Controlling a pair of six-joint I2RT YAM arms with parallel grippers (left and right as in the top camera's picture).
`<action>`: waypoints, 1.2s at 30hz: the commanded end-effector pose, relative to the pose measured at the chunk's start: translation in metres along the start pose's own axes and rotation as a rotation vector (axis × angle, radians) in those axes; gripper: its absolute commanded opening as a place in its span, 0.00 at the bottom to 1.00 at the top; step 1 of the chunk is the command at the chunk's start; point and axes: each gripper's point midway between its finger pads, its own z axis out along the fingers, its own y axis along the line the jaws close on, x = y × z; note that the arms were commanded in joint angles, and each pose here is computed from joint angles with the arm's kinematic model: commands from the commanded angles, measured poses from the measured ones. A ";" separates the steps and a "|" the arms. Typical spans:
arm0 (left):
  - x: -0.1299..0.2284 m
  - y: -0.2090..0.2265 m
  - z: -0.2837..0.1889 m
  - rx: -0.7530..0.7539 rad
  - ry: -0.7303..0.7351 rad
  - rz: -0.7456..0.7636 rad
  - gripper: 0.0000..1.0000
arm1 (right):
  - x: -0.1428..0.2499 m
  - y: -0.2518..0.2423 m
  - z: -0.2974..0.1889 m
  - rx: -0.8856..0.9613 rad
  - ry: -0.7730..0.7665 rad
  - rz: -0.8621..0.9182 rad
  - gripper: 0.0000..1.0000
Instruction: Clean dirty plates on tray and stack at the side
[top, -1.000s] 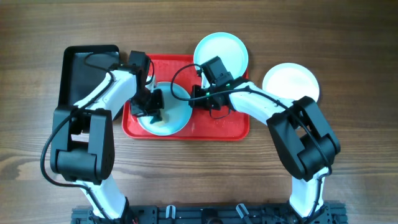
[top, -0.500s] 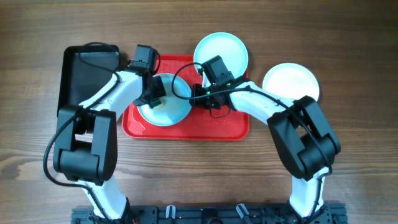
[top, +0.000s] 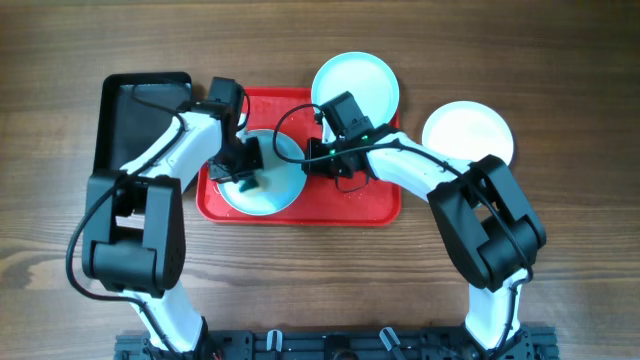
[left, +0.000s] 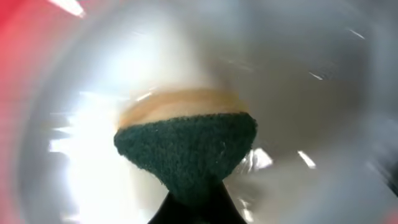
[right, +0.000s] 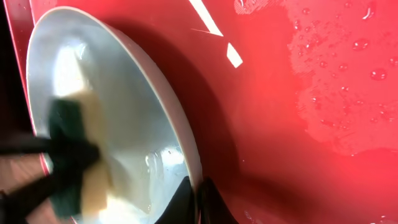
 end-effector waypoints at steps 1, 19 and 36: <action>0.037 -0.057 0.012 0.347 0.141 0.224 0.04 | 0.002 -0.005 0.008 0.010 0.014 0.006 0.04; 0.022 0.077 0.002 -0.490 -0.073 -0.449 0.04 | 0.001 -0.006 0.008 0.012 0.011 0.005 0.04; 0.035 -0.081 0.038 0.068 0.040 0.238 0.04 | 0.001 -0.006 0.008 0.012 0.011 0.005 0.04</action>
